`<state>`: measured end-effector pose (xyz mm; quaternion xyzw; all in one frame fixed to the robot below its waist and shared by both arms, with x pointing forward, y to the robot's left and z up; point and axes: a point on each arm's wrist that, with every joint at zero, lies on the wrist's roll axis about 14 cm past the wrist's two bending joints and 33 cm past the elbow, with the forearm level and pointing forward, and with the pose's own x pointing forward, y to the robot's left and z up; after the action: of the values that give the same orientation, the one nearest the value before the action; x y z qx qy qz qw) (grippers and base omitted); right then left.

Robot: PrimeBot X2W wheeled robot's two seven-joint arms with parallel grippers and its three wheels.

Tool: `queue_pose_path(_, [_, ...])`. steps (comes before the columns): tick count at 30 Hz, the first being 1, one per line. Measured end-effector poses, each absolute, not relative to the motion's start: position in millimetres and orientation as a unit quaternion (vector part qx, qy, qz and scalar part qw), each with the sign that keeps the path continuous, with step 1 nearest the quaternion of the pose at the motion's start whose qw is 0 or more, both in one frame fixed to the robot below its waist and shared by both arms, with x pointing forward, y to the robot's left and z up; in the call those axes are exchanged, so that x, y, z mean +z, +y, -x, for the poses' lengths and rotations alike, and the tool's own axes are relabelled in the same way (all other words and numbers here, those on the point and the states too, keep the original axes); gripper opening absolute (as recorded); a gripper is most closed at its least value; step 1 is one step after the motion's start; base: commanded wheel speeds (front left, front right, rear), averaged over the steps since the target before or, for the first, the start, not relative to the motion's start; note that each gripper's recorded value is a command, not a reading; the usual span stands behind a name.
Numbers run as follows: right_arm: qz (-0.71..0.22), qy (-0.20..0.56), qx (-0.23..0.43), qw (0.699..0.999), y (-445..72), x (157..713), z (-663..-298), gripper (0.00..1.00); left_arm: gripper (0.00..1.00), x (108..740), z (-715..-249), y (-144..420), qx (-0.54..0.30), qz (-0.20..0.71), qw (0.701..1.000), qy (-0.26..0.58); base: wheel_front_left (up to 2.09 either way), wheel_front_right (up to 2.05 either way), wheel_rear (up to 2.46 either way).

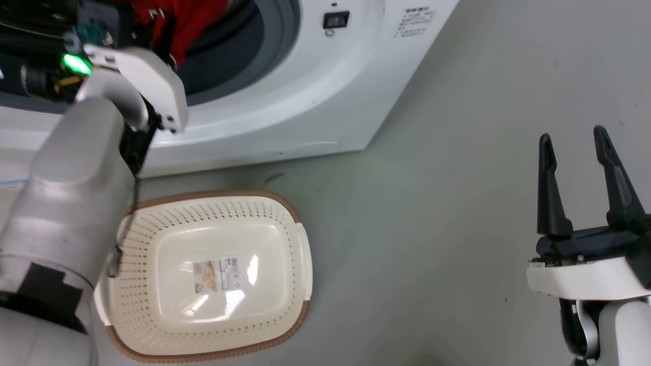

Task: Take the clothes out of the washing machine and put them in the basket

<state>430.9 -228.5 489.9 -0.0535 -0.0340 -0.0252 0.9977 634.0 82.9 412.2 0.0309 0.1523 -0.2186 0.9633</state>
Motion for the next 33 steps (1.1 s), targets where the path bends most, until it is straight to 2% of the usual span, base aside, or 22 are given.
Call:
queue_pose_path(20, [0.041, -0.083, 0.025, 0.995, -189, 530, -396, 1.0, 0.0, 533, -539, 111, -0.211, -0.006, 0.977, -0.002, 0.0, 0.0, 0.0])
queue_pose_path(33, [0.035, -0.098, 0.042, 0.994, -178, 542, -375, 1.0, 0.0, 614, -480, 115, -0.214, -0.016, 0.971, -0.11, 0.0, 0.0, 0.0])
